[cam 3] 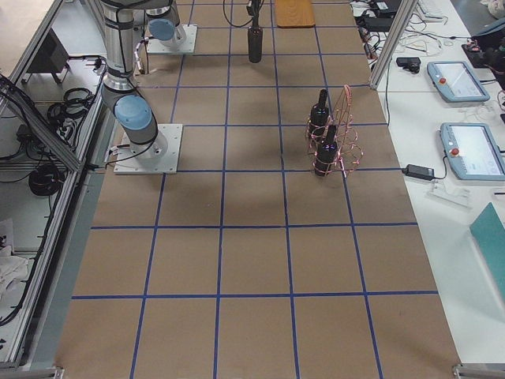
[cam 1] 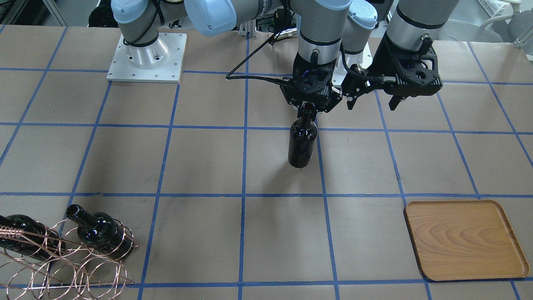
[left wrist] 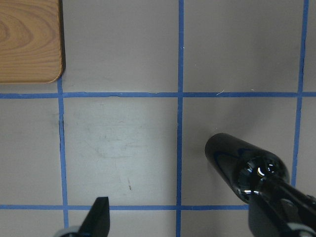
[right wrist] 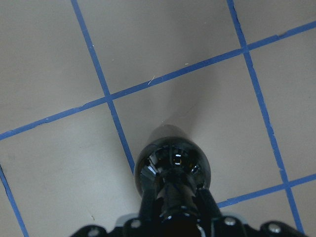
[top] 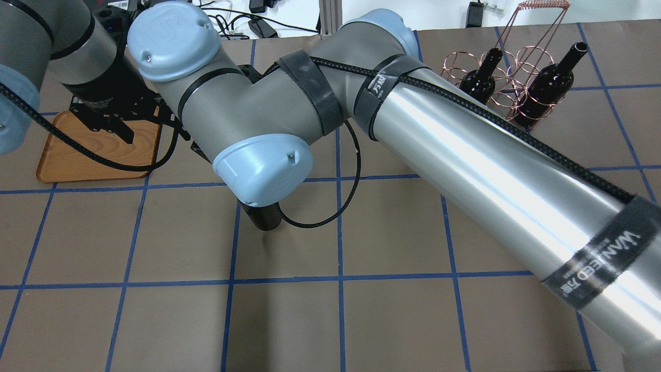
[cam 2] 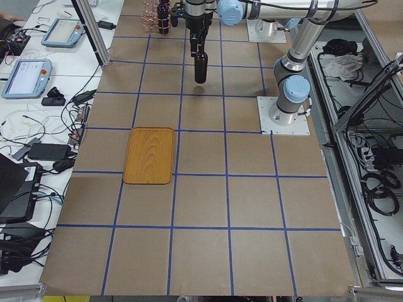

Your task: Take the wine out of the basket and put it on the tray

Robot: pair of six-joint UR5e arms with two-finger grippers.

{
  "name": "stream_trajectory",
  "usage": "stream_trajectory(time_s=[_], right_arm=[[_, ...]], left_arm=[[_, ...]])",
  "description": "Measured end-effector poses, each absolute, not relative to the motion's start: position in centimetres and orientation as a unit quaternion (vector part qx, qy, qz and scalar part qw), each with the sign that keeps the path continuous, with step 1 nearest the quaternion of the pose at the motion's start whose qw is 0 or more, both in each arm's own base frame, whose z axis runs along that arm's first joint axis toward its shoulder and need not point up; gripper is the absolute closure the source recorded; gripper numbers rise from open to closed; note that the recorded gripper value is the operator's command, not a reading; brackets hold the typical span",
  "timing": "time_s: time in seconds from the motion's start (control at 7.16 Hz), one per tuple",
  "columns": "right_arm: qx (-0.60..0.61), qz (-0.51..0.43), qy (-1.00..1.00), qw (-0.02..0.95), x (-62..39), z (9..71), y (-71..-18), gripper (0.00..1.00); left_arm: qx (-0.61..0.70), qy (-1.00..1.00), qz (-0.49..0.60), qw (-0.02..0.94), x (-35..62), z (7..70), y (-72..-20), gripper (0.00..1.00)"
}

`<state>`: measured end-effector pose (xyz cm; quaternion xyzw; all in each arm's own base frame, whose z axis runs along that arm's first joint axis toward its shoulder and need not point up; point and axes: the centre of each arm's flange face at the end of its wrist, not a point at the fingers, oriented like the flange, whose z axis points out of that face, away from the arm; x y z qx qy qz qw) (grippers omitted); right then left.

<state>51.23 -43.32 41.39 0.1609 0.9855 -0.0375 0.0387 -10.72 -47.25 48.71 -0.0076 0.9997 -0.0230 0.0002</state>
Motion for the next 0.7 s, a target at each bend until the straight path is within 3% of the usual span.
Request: stream_trajectory(time_s=[0.7], right_arm=[[0.165,-0.040,0.985,0.043,51.92,40.70,-43.40,0.61]], left_arm=[[-0.008,1.000,-0.026,0.000,-10.70,48.73,-47.36,0.00]])
